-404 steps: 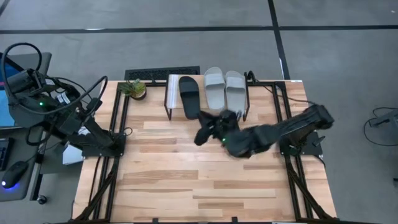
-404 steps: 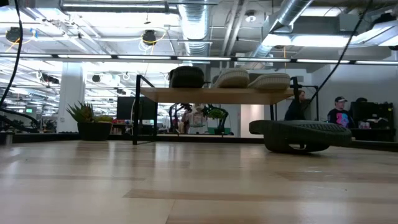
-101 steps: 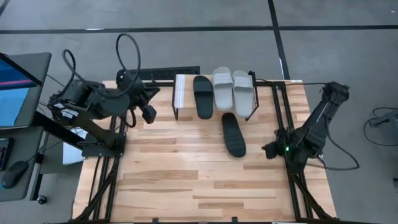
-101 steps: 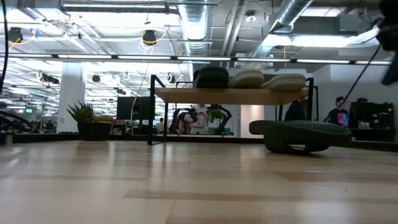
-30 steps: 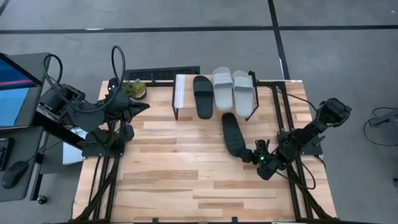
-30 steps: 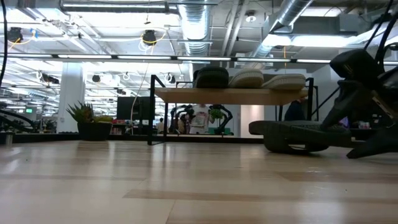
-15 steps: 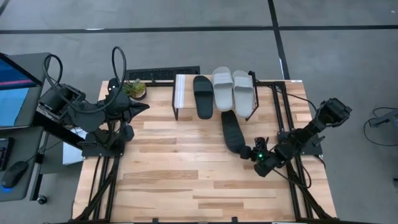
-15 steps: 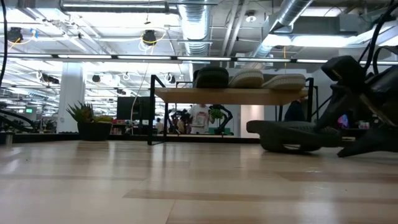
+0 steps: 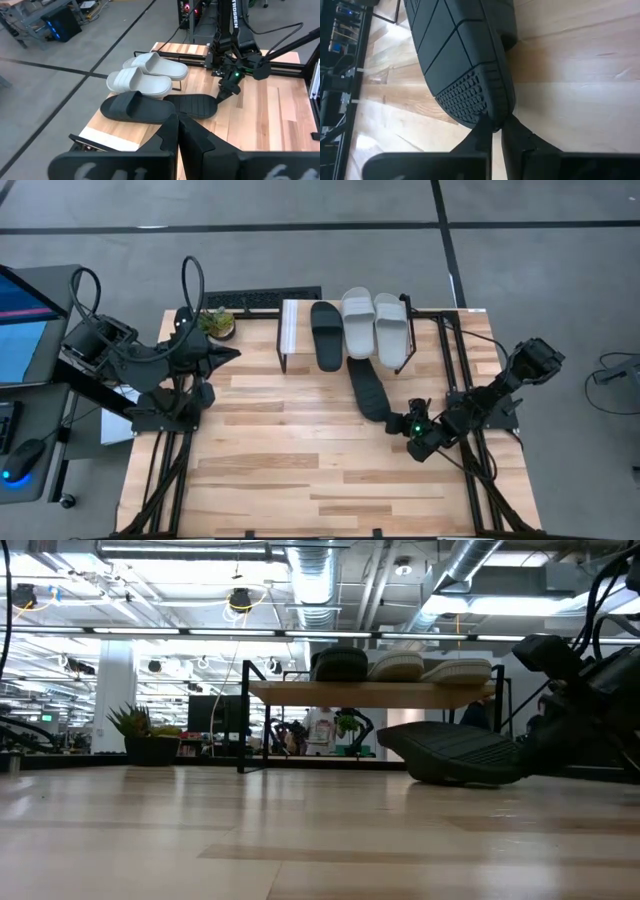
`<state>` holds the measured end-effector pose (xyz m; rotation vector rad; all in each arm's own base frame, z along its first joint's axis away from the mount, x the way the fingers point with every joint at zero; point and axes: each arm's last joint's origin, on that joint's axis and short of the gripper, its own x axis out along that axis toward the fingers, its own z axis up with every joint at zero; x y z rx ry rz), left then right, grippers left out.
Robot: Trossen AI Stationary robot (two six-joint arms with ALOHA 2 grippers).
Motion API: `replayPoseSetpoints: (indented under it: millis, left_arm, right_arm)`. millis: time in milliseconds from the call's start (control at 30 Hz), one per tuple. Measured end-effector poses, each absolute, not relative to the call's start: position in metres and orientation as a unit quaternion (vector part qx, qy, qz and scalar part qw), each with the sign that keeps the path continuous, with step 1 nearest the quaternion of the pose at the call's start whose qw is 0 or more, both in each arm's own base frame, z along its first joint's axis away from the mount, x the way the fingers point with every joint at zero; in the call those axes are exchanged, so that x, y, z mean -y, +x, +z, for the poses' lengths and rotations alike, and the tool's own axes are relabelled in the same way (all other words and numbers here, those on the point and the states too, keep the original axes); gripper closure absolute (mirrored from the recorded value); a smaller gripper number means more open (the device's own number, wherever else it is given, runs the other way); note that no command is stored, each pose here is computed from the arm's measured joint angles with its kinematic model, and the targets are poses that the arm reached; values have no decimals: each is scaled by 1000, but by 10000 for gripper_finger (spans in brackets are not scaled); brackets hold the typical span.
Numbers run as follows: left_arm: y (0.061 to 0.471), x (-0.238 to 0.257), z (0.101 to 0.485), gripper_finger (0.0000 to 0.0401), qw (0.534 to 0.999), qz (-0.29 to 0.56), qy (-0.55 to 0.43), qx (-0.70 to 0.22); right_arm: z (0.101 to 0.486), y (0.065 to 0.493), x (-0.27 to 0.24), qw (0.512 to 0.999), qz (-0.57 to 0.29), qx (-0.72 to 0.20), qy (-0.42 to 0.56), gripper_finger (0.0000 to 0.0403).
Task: Pick and place slides into the shelf
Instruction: Put the black slide on the shelf
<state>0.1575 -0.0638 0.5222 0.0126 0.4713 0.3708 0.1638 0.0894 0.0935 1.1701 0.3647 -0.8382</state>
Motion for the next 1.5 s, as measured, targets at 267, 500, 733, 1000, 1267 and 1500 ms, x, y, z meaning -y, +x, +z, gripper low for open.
replayPoseSetpoints:
  millis: [267,500,733,1000,1267,1500]
  left_arm:
    - [158,64,522,401,956,176,-8,-234]
    - [158,64,522,401,956,179,-20,-232]
    - [159,66,521,401,955,182,-34,-231]
    - [167,77,507,401,951,180,-32,-248]
    - [177,89,485,401,943,202,-28,-264]
    - [188,97,472,401,943,187,-43,-273]
  right_arm:
    - [98,165,-101,749,-358,-183,527,400]
    - [115,169,-128,757,-316,-215,530,402]
    - [141,170,-156,769,-290,-256,509,402]
    - [177,165,-178,787,-295,-305,447,402]
    - [210,162,-188,804,-284,-368,371,402]
    - [243,165,-191,830,-272,-399,279,402]
